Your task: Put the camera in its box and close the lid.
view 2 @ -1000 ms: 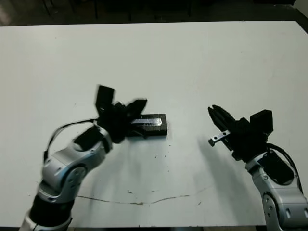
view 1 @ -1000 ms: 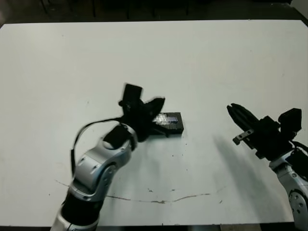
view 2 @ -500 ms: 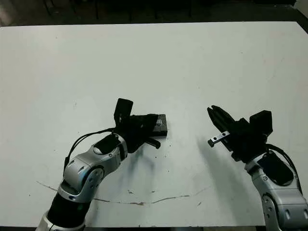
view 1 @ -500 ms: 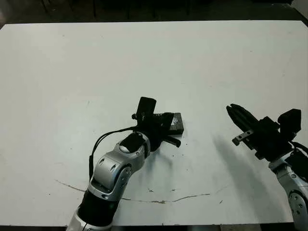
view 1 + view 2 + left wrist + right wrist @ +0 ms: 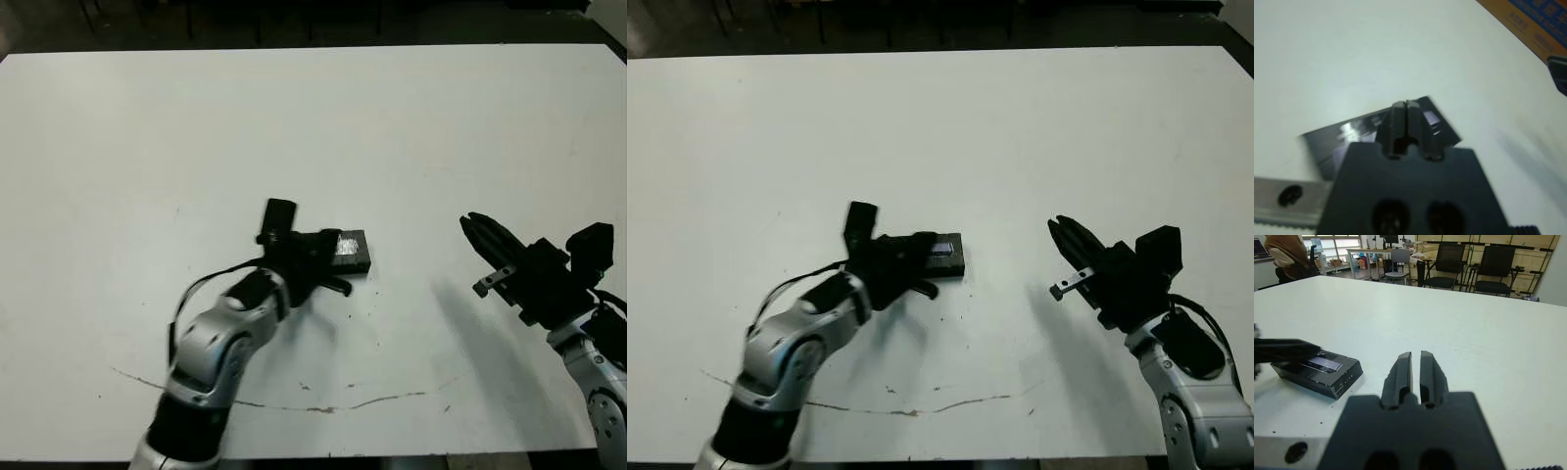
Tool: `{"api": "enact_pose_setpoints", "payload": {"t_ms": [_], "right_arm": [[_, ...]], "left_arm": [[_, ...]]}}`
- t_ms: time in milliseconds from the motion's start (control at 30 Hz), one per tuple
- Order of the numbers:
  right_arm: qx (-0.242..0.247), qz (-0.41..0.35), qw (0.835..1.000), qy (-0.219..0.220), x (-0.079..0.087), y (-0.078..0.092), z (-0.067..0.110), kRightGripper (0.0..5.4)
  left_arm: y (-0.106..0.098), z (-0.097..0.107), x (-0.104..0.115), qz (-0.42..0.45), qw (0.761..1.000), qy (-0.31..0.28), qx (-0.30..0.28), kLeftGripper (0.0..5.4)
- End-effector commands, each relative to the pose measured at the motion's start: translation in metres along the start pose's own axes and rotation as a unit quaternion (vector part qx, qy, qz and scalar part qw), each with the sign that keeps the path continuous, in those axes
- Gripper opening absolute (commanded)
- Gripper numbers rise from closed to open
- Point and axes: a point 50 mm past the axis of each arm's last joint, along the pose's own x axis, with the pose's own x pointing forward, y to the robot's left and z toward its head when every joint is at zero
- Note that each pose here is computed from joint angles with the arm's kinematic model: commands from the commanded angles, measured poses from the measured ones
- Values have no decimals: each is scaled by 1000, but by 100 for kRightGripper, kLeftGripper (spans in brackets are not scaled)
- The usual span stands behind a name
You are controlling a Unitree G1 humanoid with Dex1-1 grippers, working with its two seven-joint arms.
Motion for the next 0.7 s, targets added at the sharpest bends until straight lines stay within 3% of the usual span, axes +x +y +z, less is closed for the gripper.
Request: {"api": "enact_pose_setpoints", "payload": {"t_ms": [33, 167, 300, 367, 500, 700], "right_arm": [[-1, 0, 1000, 4, -4, 0, -2, 0], [-2, -20, 1000, -3, -3, 0, 2, 0], [14, -29, 999, -32, 4, -3, 6, 0], [10, -30, 998, -50, 9, -5, 8, 0], [-11, -45, 997, -69, 20, -7, 13, 0], [-59, -104, 989, -85, 35, 4, 14, 0]], "left_arm": [[28, 0, -23, 53, 998, 2, 26, 1], [50, 27, -49, 98, 988, -94, 74, 1], [73, 52, -73, 153, 952, -206, 166, 1], [83, 59, -81, 180, 935, -242, 185, 1], [97, 58, -87, 208, 913, -291, 195, 1], [110, 32, -84, 245, 907, -292, 177, 1]]}}
